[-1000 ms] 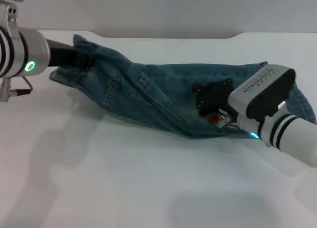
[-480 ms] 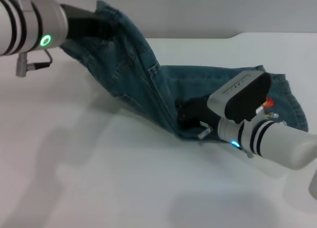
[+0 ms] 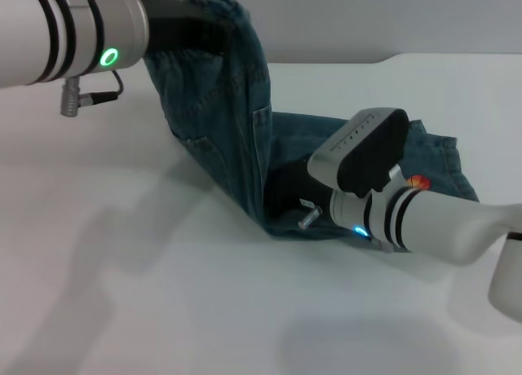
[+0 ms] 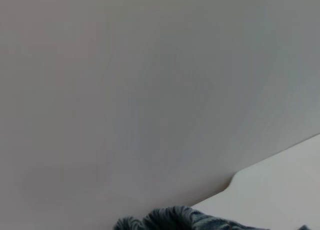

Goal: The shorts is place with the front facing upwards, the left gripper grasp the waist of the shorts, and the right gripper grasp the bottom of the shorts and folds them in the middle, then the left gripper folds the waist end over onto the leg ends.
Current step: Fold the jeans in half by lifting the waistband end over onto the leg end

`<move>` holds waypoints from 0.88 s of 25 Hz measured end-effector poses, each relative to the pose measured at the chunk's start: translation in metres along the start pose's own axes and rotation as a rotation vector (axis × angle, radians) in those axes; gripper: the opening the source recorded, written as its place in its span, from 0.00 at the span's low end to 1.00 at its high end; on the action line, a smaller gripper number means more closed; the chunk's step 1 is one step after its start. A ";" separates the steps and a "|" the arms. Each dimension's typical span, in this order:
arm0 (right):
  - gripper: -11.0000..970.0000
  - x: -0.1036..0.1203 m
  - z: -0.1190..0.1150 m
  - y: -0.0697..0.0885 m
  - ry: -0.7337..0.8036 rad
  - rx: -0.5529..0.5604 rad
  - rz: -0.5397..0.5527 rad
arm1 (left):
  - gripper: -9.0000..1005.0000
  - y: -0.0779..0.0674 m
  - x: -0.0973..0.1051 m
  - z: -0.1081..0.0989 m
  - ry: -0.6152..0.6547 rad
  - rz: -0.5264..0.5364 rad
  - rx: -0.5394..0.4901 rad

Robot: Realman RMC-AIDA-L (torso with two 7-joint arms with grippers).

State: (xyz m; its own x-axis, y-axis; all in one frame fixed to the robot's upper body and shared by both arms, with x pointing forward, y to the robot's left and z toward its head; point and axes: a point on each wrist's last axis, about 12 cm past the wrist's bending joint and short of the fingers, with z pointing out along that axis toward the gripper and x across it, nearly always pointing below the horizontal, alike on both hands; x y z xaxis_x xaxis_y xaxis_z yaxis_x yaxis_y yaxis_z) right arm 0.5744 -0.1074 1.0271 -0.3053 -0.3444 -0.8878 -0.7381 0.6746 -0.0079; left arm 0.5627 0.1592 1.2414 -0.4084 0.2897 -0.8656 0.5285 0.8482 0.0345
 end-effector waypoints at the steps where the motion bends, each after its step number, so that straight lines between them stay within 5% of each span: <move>1: 0.04 -0.001 0.001 -0.001 0.004 0.003 -0.003 | 0.13 -0.001 0.000 0.000 -0.002 -0.002 0.006; 7: 0.04 -0.007 0.004 -0.005 0.005 0.020 0.001 | 0.11 -0.010 -0.002 -0.002 -0.018 0.013 0.048; 15: 0.05 -0.002 0.002 0.007 -0.006 -0.016 0.004 | 0.11 -0.014 -0.002 -0.006 -0.032 0.025 0.059; 22: 0.05 0.018 -0.022 -0.018 -0.064 0.106 0.113 | 0.11 -0.008 0.001 -0.010 -0.034 0.024 0.043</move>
State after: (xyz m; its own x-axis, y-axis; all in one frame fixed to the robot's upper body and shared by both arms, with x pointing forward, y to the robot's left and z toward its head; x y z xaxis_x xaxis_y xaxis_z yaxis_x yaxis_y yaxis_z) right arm 0.5690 -0.1398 1.0210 -0.3412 -0.2222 -0.9133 -0.6325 0.7730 0.0482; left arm 0.5503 0.1568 1.2449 -0.3696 0.2937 -0.8815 0.5697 0.8211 0.0347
